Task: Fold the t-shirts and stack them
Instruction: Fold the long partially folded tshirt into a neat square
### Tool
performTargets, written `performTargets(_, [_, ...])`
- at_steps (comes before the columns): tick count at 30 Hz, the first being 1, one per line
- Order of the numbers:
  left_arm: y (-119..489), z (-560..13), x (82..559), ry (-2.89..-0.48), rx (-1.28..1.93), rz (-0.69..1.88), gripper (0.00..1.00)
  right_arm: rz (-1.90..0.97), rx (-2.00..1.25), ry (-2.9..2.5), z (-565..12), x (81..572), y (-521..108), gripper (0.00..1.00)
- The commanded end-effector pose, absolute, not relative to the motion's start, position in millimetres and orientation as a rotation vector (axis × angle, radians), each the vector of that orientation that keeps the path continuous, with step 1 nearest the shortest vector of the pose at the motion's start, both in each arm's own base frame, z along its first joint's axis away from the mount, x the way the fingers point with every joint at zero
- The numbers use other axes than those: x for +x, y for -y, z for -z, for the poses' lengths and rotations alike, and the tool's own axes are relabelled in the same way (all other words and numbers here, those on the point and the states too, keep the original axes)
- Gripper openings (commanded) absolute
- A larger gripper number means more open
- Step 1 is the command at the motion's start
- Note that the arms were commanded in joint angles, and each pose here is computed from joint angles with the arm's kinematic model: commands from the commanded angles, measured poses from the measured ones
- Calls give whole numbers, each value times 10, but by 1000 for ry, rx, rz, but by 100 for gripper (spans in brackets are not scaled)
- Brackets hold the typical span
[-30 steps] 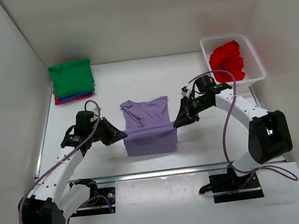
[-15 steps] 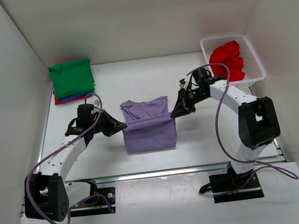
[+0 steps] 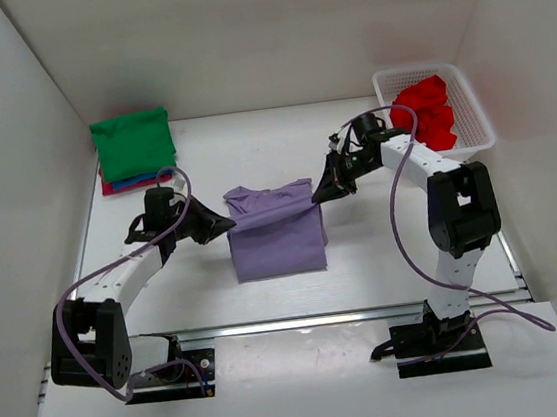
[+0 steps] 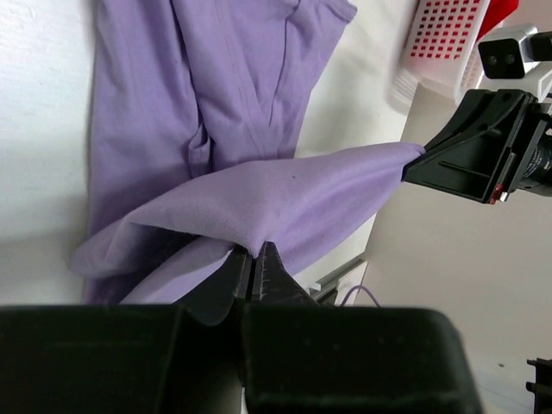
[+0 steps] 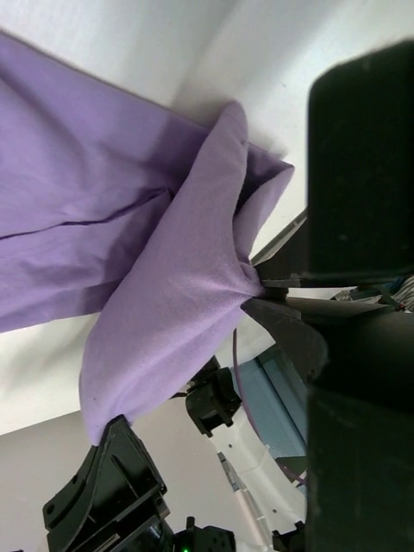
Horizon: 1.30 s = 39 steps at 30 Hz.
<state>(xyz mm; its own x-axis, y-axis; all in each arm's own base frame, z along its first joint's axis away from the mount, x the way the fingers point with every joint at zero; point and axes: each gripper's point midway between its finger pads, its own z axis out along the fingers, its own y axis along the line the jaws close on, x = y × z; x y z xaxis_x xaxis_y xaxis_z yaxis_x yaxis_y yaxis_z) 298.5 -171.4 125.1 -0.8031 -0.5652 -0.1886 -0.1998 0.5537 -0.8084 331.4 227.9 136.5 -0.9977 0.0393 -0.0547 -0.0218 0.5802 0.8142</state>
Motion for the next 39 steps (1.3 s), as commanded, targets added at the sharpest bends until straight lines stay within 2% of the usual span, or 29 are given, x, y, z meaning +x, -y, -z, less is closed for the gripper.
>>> performTargets(1, [1645, -1319, 3187, -2301, -612, 1126, 7, -1370, -14, -2671, -1418, 3568, -2217, 0])
performTargets(8, [1635, -1174, 3404, -2292, -635, 1125, 18, -1385, -22, -2655, -1316, 3759, -2262, 0])
performTargets(13, [1665, -1132, 3597, -2255, -646, 1142, 20, -1424, -15, -2610, -1245, 3944, -2300, 0])
performTargets(17, [1727, -1090, 3713, -2253, -645, 1187, 30, -1464, -14, -2577, -1249, 4082, -2332, 0])
performTargets(20, [1731, -1065, 3796, -2215, -681, 1213, 42, -1513, -28, -2512, -1287, 4186, -2356, 6])
performTargets(23, [1694, -1105, 3904, -2146, -716, 1227, 45, -1576, -52, -2375, -1377, 4335, -2373, 16])
performTargets(28, [1582, -1301, 4129, -2003, -737, 1197, 49, -1632, -6, -2249, -1477, 4439, -2336, 50])
performTargets(30, [1516, -1372, 4192, -1978, -729, 1148, 50, -1580, -3, -2226, -1514, 4540, -2289, 57])
performTargets(34, [1514, -1403, 4241, -2069, -606, 1033, 51, -1432, -27, -2257, -1435, 4641, -2224, 56])
performTargets(36, [1523, -1403, 4180, -2109, -542, 963, 50, -1308, -71, -2295, -1379, 4675, -2179, 52])
performTargets(39, [1606, -1427, 4055, -2120, -450, 934, 49, -1219, -164, -2335, -1305, 4631, -2200, 35])
